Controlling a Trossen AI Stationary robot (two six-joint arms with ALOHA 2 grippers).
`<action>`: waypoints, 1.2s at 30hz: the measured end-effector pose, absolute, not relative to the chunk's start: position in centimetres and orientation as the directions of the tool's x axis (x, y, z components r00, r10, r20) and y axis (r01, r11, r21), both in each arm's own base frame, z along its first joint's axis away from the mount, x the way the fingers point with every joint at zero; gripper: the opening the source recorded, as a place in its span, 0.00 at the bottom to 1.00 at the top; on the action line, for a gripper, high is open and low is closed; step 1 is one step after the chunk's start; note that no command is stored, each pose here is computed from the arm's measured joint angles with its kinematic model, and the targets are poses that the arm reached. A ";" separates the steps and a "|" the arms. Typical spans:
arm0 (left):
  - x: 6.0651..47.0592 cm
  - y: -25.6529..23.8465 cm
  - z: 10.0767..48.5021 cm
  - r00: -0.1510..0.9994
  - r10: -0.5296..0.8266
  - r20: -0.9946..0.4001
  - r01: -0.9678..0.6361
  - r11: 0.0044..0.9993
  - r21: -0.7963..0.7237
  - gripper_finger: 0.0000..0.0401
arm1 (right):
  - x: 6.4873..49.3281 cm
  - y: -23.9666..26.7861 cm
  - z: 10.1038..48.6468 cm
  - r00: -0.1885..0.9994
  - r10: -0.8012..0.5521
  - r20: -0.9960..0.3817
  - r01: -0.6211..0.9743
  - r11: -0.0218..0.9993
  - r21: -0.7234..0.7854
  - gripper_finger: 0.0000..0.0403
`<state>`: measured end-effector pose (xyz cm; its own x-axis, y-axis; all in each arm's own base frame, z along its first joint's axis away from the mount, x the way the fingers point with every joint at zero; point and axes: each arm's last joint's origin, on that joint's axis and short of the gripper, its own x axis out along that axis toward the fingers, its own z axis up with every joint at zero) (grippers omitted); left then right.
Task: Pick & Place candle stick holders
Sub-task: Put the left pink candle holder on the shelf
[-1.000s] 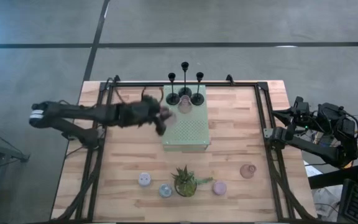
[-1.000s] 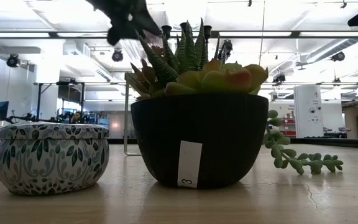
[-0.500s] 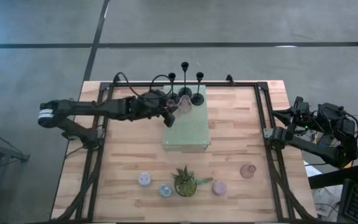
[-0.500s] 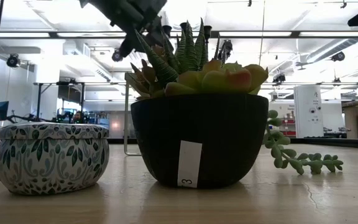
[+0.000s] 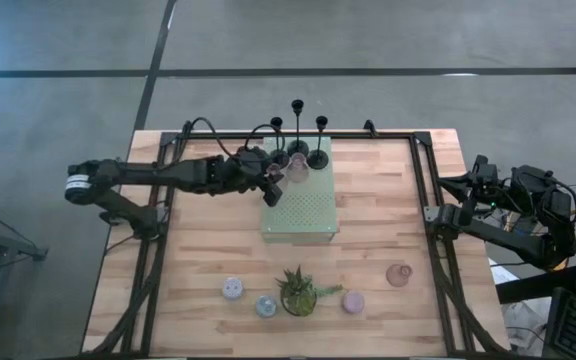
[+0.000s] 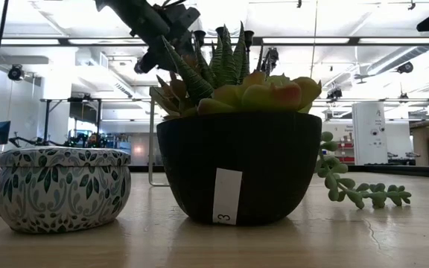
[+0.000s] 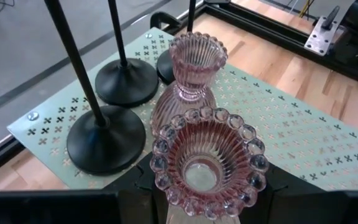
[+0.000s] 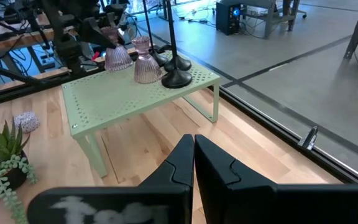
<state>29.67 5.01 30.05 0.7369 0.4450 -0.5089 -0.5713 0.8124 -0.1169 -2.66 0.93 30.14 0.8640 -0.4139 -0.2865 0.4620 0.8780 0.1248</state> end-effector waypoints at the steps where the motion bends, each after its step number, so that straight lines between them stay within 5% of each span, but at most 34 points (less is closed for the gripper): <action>1: 29.8 5.0 29.9 0.734 0.445 -0.513 -0.573 0.811 -0.117 0.33 | -2.7 0.9 30.1 0.864 -0.414 -0.287 0.462 0.878 0.125 0.02; 23: 31.0 5.3 28.3 0.707 0.454 -0.543 -0.579 0.812 -0.074 0.33 | -2.7 0.9 30.1 0.864 -0.414 -0.286 0.462 0.878 0.125 0.02; 30: 31.2 5.5 28.5 0.723 0.455 -0.520 -0.564 0.824 -0.062 0.49 | -2.7 0.9 30.1 0.864 -0.414 -0.287 0.462 0.878 0.125 0.02; 36: 31.2 5.6 28.6 0.729 0.455 -0.511 -0.562 0.824 -0.068 0.53 | -2.7 0.9 30.1 0.864 -0.414 -0.287 0.462 0.878 0.125 0.02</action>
<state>31.19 5.56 28.63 0.7289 0.4553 -0.5112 -0.5625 0.8240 -0.0681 -2.66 0.93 30.13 0.8640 -0.4140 -0.2867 0.4621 0.8780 0.1247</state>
